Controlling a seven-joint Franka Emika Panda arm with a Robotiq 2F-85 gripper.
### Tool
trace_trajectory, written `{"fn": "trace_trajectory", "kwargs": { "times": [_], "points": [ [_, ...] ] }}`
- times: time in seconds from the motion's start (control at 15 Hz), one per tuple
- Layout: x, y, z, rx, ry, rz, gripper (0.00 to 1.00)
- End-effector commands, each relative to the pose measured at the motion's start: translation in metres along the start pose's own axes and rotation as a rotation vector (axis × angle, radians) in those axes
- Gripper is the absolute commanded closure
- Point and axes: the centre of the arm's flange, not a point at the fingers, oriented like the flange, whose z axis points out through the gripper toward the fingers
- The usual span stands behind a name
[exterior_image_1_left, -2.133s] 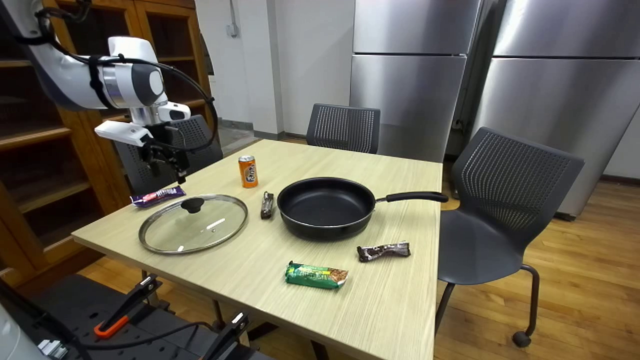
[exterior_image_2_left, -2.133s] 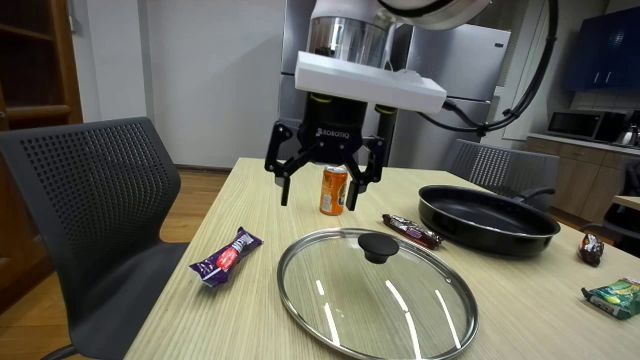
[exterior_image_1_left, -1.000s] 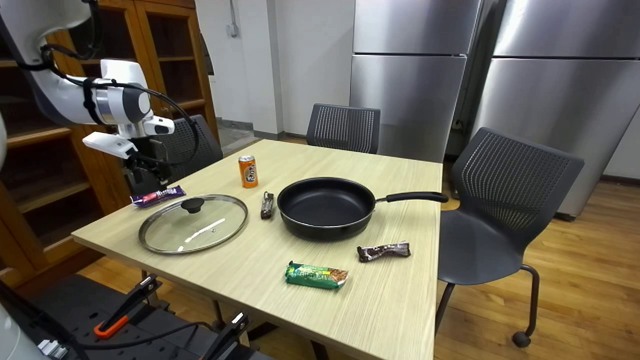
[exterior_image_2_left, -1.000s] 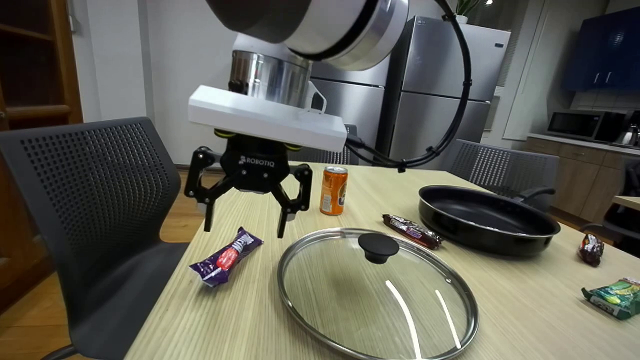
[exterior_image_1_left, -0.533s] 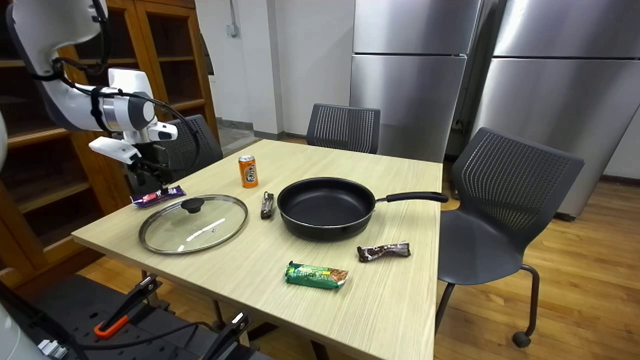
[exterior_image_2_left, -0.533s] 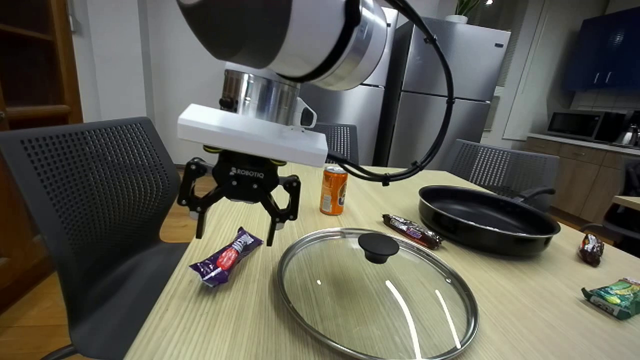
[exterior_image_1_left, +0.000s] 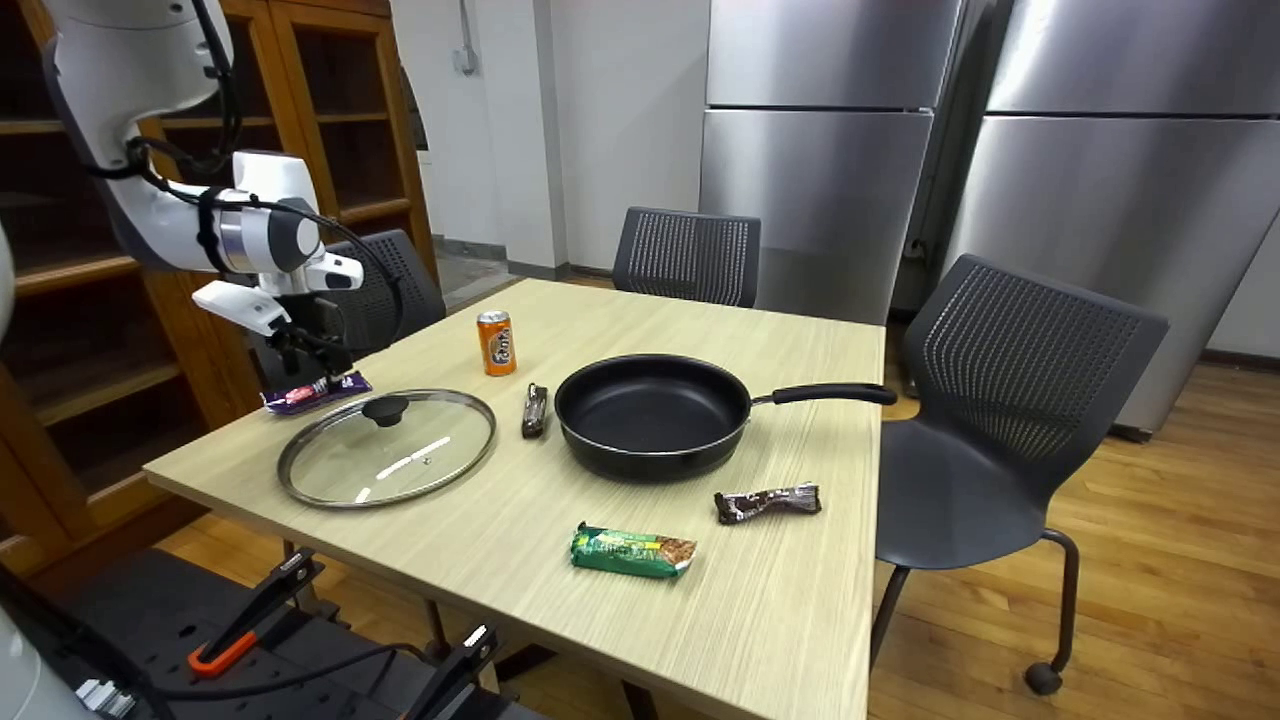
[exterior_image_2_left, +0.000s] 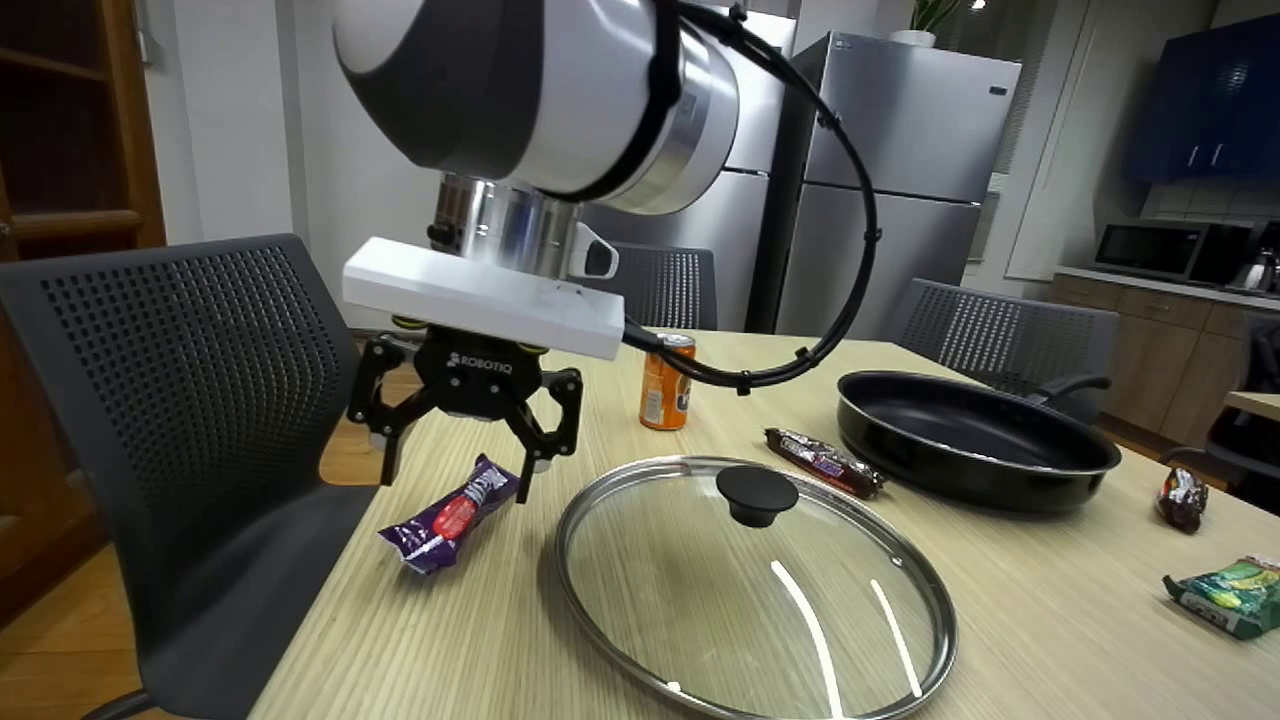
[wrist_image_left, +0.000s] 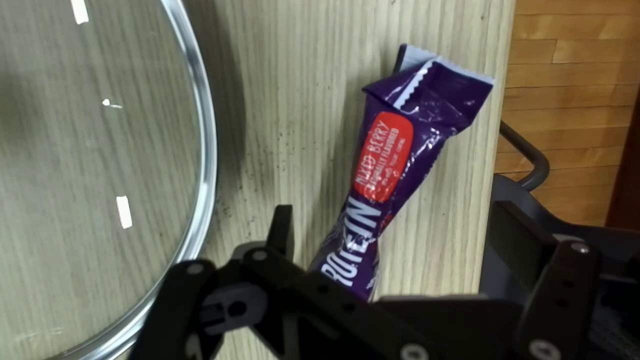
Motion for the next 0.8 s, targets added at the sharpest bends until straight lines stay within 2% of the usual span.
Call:
{"fn": "trace_trajectory", "kwargs": {
  "times": [0.0, 0.2, 0.27, 0.33, 0.73],
  "points": [
    [0.0144, -0.0093, 0.0057, 0.011, -0.009, 0.024, 0.0],
    [0.0177, -0.0094, 0.0091, 0.015, -0.013, 0.03, 0.0],
    [0.0181, -0.0092, 0.0099, 0.018, -0.013, 0.032, 0.25],
    [0.0178, -0.0092, 0.0104, 0.018, -0.012, 0.031, 0.26],
    [0.0142, -0.0063, 0.0119, 0.018, -0.011, 0.036, 0.73]
  ]
}}
